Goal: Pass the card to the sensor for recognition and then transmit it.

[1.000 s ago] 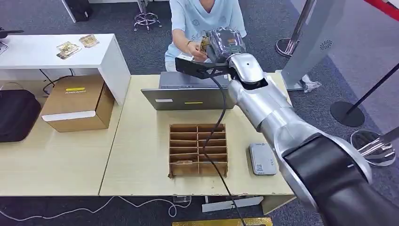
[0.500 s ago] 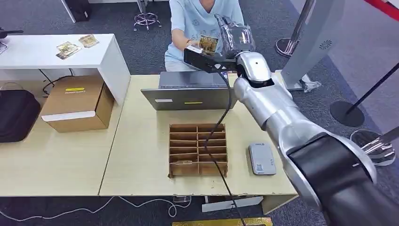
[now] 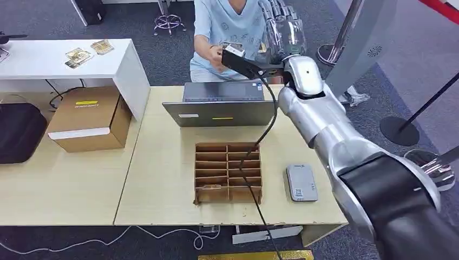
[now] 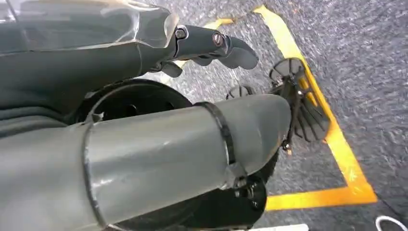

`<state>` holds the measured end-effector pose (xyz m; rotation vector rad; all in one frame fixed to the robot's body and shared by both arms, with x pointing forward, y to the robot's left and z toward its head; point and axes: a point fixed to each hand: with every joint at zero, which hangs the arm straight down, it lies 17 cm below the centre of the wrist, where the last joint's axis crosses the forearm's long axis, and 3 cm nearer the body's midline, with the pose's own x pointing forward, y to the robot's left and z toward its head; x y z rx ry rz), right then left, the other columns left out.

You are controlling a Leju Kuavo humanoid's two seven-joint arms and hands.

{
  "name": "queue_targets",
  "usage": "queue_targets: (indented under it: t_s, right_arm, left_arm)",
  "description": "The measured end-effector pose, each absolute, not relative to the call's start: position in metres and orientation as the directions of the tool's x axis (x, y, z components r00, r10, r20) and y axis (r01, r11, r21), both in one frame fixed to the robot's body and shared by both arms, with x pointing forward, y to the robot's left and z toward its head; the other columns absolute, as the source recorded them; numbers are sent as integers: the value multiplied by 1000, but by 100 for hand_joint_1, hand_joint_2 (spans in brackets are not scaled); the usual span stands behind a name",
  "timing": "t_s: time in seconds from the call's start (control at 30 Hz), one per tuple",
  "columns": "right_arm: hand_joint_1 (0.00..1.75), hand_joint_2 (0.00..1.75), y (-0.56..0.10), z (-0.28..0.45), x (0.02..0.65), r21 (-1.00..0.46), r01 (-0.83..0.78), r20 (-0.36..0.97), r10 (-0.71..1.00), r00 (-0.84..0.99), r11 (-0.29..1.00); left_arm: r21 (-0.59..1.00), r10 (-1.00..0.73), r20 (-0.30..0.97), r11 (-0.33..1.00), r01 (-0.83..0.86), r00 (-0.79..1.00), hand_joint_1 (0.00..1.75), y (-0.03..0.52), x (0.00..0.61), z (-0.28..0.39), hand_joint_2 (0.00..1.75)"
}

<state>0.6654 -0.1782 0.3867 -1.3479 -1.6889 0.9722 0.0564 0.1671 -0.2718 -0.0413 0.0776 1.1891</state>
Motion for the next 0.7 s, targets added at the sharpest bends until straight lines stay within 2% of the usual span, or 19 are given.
queue_targets:
  t_s: [0.17, 0.3, 0.37, 0.4, 0.5, 0.6, 0.7]
  right_arm:
    - [0, 175, -247, 385, 655, -827, 544, 116, 990, -82, 142]
    - [0, 175, -308, 351, 638, -802, 568, 193, 980, -44, 183]
    - [0, 175, -331, 327, 624, -768, 546, 332, 938, -105, 333]
    - [0, 175, -343, 315, 616, -726, 520, 440, 885, -152, 450]
    - [0, 175, -376, 263, 583, -606, 427, 655, 725, -212, 672]
    - [0, 175, -410, 226, 530, -387, 374, 822, 499, -275, 843]
    - [0, 175, -427, 195, 472, -101, 302, 920, 204, -334, 948]
  left_arm:
    - [-21, 934, -80, 347, -938, 347, 0, 163, 62, -270, 0]
    - [-39, 943, -84, 320, -946, 323, 0, 161, 64, -270, 0]
    - [-46, 947, -80, 309, -950, 311, 0, 161, 64, -269, 0]
    - [-49, 949, -77, 301, -952, 304, 0, 161, 64, -269, 0]
    - [-56, 955, -78, 281, -958, 285, 0, 162, 64, -269, 0]
    - [-68, 962, -79, 258, -964, 263, 0, 162, 64, -269, 0]
    - [-79, 963, -81, 249, -965, 255, 0, 161, 64, -269, 0]
